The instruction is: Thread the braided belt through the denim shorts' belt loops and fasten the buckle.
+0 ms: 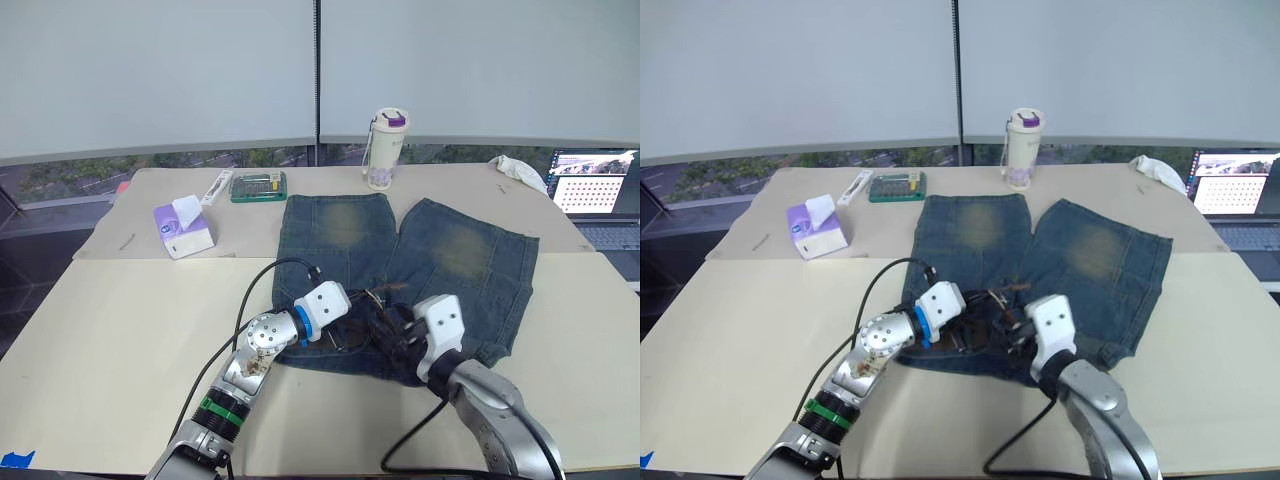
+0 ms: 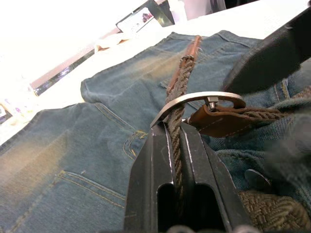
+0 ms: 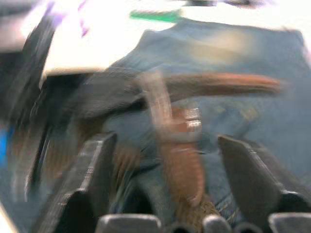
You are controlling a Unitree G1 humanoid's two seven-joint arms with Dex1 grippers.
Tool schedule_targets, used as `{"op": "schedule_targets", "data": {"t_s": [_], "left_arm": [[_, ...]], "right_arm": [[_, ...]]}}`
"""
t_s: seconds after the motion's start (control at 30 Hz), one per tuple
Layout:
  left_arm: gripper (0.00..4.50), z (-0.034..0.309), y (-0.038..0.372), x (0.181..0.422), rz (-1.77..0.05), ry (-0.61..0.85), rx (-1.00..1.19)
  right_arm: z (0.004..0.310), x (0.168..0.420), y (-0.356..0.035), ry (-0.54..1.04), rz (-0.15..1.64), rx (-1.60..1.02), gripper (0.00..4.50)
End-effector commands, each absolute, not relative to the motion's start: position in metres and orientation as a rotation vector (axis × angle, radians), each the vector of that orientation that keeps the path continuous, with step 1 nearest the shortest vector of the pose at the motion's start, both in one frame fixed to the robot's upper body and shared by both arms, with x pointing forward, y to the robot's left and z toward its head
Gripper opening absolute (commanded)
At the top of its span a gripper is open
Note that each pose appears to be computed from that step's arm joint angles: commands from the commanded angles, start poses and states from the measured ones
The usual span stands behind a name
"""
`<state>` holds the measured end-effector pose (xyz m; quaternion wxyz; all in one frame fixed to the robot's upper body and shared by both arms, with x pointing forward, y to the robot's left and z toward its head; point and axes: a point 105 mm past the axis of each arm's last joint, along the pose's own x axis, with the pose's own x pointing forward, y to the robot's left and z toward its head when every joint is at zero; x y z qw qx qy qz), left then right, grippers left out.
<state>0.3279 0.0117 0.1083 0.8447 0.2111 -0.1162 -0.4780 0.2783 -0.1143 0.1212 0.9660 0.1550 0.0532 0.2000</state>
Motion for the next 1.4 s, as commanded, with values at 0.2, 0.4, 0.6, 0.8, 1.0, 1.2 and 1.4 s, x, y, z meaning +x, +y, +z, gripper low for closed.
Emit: {"op": "schedule_targets", "data": {"t_s": [0.2,0.4,0.6,0.8,1.0,1.2,1.4], "left_arm": [[0.00,0.121,0.004,0.324,-1.039,-0.343,0.517],[0.00,0.123,0.001,0.319,-1.063,-0.386,0.541],[0.00,0.123,0.000,0.318,-1.070,-0.398,0.540],[1.03,0.118,0.002,0.316,-1.113,-0.356,0.494],[3.03,0.121,0.020,0.322,-1.070,-0.385,0.491],[4.47,0.113,0.052,0.324,-1.096,-0.344,0.516],[4.47,0.128,0.069,0.331,-1.057,-0.371,0.451]], "right_arm": [[0.159,0.282,-0.110,0.088,0.410,0.666,3.52],[0.151,0.292,-0.117,0.145,0.322,0.749,3.00],[0.150,0.296,-0.120,0.164,0.298,0.782,0.99],[0.152,0.294,-0.127,0.153,0.290,0.772,0.00],[0.150,0.290,-0.163,0.139,0.237,0.636,0.00],[0.185,0.283,-0.201,0.061,0.263,0.598,0.00],[0.237,0.283,-0.171,-0.023,0.444,0.629,0.00]]}}
